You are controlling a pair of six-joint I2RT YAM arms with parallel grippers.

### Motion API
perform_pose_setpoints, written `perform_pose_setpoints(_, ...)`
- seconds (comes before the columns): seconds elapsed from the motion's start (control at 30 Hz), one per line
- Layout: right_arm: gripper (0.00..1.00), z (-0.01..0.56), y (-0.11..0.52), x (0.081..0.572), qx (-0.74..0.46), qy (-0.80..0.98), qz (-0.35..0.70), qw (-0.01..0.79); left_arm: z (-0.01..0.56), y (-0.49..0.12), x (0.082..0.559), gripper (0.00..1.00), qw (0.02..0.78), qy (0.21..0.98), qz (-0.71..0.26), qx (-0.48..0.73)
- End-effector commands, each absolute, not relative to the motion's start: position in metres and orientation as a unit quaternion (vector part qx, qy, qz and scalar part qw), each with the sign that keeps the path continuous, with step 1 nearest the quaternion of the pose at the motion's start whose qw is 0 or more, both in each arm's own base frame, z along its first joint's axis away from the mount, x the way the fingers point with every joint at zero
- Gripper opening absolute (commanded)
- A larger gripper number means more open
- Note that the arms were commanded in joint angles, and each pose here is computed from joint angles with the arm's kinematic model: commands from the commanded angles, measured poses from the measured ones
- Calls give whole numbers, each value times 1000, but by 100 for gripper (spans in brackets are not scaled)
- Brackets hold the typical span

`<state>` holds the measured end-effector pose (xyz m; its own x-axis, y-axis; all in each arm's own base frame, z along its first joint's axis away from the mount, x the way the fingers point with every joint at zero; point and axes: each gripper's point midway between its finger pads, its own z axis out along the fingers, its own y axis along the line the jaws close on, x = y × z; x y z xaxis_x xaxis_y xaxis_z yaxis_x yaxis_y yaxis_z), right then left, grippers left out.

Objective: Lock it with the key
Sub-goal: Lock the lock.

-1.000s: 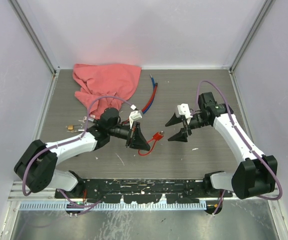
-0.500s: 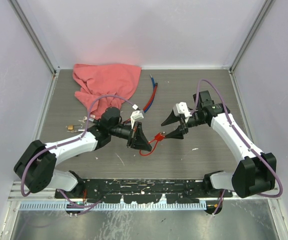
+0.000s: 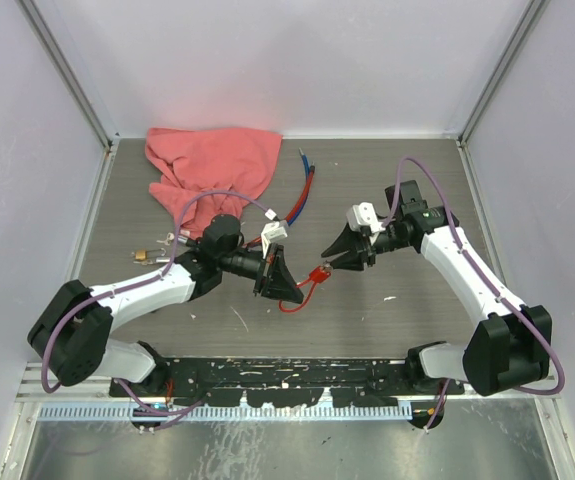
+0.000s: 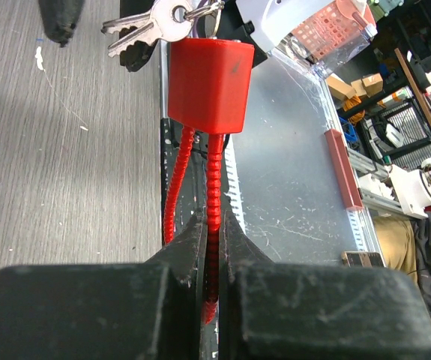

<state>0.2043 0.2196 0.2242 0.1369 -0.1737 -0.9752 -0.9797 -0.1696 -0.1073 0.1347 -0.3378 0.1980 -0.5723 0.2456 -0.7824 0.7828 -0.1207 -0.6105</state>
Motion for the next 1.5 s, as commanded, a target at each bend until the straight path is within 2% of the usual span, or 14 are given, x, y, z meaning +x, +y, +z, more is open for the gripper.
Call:
perform_pose_setpoints(0.0,31,258,225,192,-624,409,466,475,226,-340,134,0,249,589,-635,433)
perform_pose_setpoints(0.3,9,271,227,180,-629,379,483,477,224,-341,134,0,246,591,-634,434)
perform_pose_setpoints(0.4,5,272,227,179,-632,374,485,476,224,-341,134,0,246,592,-634,433)
perform_pose_setpoints(0.73,5,274,224,188,-683,346,429,480,220,-339,131,0,233,594,-636,435)
perform_pose_setpoints(1.0,4,280,215,212,-738,343,309,493,217,-338,132,0,223,602,-628,440)
perform_pose_setpoints(1.47,7,291,204,204,-821,313,202,433,213,-333,157,0,236,650,-559,457)
